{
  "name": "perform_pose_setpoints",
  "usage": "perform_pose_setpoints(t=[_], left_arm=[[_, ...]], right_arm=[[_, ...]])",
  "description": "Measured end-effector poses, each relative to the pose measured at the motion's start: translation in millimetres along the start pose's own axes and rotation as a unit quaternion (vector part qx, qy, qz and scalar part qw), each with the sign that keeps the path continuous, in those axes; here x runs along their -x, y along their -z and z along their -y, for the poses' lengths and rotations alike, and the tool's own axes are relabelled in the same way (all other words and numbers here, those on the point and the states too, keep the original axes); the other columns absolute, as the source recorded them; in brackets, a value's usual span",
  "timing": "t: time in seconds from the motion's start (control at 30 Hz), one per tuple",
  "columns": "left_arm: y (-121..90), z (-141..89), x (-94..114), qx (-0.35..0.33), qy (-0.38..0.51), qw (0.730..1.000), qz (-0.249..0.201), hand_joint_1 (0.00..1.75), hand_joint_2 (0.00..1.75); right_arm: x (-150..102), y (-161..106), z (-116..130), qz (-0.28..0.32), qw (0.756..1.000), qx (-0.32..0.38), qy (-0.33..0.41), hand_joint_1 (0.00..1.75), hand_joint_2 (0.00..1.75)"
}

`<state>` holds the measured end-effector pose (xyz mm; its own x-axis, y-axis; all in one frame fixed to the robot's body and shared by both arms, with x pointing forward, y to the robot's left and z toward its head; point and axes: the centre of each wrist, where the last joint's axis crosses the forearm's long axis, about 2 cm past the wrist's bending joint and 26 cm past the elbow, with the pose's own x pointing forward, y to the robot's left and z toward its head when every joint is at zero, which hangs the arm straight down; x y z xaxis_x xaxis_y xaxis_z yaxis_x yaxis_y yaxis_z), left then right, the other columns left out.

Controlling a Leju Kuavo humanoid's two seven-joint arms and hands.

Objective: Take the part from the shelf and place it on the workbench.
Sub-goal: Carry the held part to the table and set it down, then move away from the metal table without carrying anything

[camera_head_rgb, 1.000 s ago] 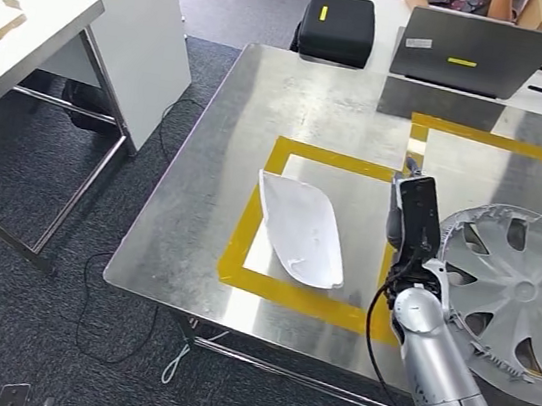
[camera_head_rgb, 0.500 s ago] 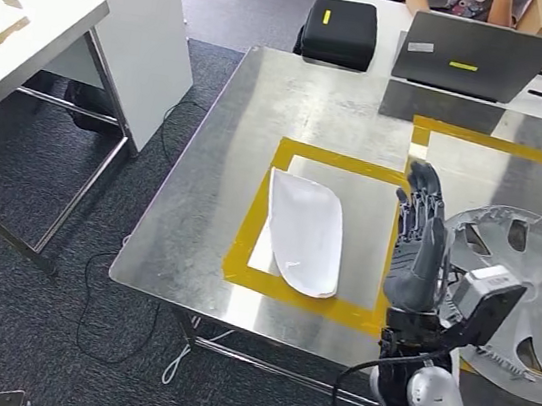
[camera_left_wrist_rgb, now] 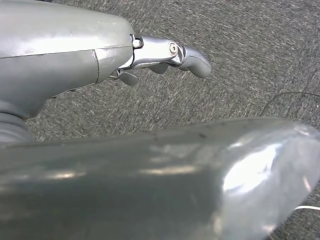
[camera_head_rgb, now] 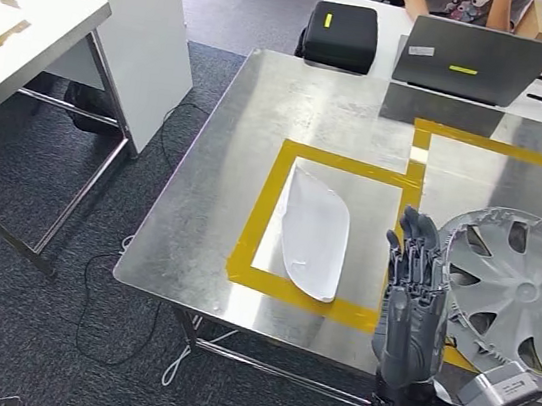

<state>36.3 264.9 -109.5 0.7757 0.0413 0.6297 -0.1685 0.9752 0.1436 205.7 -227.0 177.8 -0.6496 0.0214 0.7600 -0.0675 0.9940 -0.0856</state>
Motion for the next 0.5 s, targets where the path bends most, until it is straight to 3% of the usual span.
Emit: perform_pose_setpoints(t=[0.13,0.5], left_arm=[[-2,3,1,-0.005,-0.008,1.0,-0.005,0.0,0.0],[-9,24,-6,-0.016,-0.035,0.999,-0.019,0.0,0.0]], right_arm=[[-1,-8,-4,-0.013,1.0,-0.011,0.012,0.0,0.0],[-1,-21,-7,-0.038,0.999,-0.022,0.03,0.0,0.0]])
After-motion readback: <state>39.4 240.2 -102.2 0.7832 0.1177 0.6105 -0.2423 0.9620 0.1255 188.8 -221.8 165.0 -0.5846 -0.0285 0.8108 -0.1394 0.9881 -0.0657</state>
